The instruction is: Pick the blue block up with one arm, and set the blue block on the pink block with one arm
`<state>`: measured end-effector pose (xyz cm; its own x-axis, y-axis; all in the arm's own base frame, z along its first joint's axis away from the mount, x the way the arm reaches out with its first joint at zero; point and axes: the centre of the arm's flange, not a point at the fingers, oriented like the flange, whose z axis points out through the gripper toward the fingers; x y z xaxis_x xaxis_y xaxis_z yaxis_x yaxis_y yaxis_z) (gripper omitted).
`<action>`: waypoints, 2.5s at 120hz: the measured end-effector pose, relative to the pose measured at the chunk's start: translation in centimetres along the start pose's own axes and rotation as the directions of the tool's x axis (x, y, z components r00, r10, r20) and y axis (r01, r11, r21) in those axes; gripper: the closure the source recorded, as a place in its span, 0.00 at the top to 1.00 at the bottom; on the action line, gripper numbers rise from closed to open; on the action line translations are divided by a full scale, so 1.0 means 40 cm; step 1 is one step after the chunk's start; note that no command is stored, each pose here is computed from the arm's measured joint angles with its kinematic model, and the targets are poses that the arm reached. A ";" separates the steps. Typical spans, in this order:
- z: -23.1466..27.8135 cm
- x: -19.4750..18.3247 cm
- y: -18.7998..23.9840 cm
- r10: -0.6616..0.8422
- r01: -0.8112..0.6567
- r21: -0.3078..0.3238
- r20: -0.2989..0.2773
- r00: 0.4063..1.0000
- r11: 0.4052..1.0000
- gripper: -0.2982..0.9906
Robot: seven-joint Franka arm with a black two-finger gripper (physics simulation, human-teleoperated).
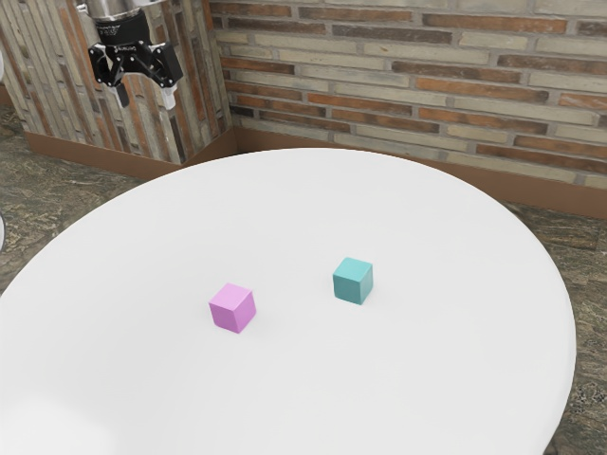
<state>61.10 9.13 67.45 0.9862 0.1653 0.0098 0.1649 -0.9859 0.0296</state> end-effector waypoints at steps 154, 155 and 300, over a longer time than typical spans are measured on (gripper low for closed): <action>0.564 0.145 0.872 -0.061 0.067 0.028 -0.162 0.985 0.997 0.77; 0.569 0.148 0.871 -0.064 0.069 0.027 -0.162 0.985 0.997 0.77; 0.815 0.161 0.777 0.013 -0.013 0.012 -0.018 1.000 1.000 0.77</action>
<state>73.06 -21.35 35.84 0.9878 0.1529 0.0285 0.1524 -0.9882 0.0176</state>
